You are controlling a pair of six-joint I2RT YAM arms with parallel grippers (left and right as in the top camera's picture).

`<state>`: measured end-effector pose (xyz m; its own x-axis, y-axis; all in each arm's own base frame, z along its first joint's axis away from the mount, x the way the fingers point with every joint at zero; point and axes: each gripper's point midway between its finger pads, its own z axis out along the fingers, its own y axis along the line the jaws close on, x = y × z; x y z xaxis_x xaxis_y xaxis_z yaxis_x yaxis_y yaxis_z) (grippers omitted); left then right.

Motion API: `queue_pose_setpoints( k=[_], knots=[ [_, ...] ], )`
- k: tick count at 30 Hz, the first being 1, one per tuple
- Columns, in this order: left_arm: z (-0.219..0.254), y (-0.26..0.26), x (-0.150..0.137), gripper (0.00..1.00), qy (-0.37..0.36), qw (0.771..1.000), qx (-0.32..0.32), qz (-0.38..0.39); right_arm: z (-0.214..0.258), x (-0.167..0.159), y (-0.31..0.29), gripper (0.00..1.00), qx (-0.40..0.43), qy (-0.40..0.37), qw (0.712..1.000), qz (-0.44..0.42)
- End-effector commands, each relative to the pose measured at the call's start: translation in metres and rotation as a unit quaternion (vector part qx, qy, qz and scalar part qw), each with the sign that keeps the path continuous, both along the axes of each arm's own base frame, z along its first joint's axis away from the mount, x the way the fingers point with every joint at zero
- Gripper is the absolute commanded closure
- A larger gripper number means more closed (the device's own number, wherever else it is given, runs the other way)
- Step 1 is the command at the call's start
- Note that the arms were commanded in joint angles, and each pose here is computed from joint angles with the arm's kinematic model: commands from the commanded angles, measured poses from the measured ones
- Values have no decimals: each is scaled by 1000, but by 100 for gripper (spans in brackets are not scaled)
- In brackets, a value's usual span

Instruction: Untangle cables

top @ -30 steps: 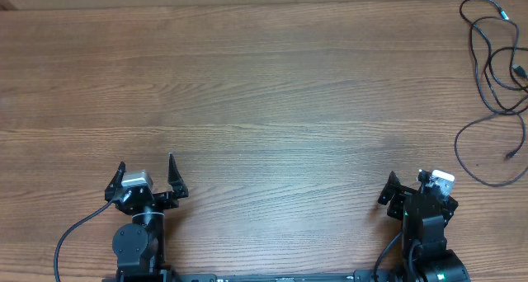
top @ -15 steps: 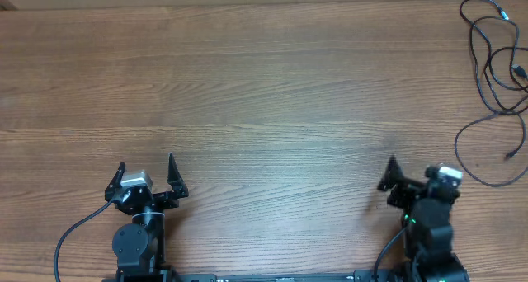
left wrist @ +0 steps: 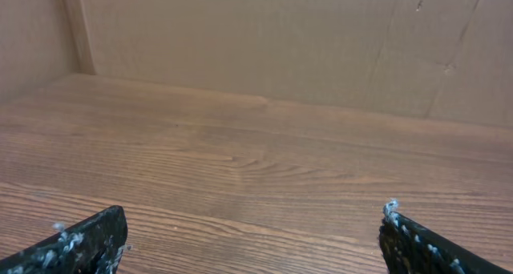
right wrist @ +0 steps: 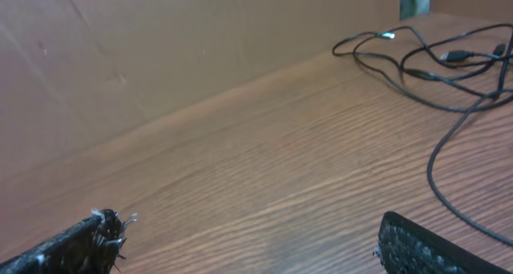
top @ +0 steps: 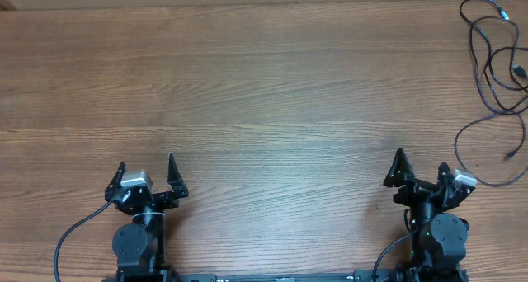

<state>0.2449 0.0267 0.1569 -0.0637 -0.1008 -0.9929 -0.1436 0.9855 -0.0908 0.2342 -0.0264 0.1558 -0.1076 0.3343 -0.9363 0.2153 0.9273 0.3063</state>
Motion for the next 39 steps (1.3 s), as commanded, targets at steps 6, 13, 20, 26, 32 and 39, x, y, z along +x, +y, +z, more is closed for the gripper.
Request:
queue_pose_setpoints(
  k=[6,13,20,26,32,39],
  knots=[
    [1,5,-1,0,-5,1000,-2,11,0,2,12,0,-138,17,988,62],
    [1,5,-1,0,-5,1000,-3,11,0,1,10,0,-183,24,981,63],
    [1,5,-1,0,-5,1000,-2,11,0,1,9,0,-212,29,975,65],
    [1,5,-1,0,-5,1000,-2,11,0,1,9,0,-212,28,975,65],
    [1,5,-1,0,-5,1000,-2,11,1,1,9,0,-211,28,975,65],
    [1,5,-1,0,-5,1000,-2,11,1,1,9,0,-211,28,975,65]
  ],
)
